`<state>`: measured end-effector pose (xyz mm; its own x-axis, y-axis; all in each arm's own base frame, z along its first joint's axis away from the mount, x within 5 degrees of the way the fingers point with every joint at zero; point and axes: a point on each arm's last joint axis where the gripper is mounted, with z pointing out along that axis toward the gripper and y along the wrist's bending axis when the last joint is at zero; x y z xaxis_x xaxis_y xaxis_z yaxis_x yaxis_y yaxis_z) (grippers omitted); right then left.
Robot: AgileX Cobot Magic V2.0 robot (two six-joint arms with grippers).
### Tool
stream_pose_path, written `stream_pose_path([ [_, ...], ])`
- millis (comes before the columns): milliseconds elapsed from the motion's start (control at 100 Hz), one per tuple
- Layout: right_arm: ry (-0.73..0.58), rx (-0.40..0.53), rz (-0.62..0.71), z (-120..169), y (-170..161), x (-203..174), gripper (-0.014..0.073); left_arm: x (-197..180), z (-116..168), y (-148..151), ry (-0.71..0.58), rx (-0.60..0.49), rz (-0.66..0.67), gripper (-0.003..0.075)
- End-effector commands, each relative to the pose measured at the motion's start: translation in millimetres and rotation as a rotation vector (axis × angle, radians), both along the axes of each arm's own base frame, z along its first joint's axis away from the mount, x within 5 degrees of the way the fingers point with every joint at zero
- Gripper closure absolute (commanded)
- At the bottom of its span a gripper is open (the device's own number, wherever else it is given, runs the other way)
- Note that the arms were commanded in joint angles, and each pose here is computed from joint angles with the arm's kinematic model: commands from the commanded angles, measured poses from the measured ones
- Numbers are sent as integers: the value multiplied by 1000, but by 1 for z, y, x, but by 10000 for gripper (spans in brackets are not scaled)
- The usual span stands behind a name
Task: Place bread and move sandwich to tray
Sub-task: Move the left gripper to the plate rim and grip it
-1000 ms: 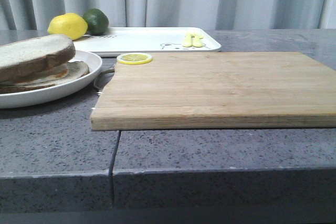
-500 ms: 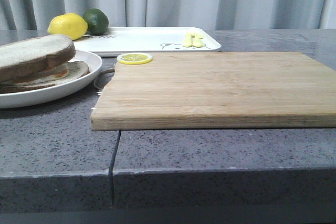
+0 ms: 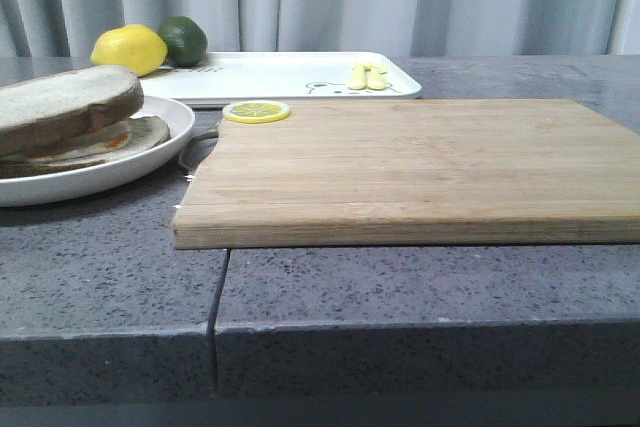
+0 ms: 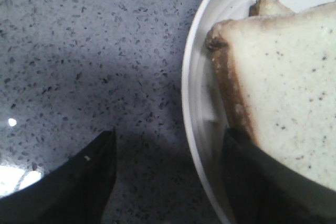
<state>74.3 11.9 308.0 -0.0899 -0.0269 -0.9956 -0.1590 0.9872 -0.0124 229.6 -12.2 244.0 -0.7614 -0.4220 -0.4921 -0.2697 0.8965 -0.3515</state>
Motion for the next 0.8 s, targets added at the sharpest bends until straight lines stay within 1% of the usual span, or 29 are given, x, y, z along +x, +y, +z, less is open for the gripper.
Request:
stream_pose_path([
  [0, -104, 7, -7, 16, -1, 0, 187, 7, 11, 1, -81, -18, 32, 321],
  [370, -104, 7, -7, 16, -1, 0, 187, 15, -3, 0, -25, -38, 44, 321],
  [660, -106, 8, -7, 16, -1, 0, 187, 15, -3, 0, -20, -38, 43, 322],
  [730, -106, 8, -7, 16, -1, 0, 187, 15, -3, 0, -19, -38, 43, 339],
  [790, -106, 8, -7, 16, -1, 0, 187, 15, -4, 0, -16, -40, 43, 375],
])
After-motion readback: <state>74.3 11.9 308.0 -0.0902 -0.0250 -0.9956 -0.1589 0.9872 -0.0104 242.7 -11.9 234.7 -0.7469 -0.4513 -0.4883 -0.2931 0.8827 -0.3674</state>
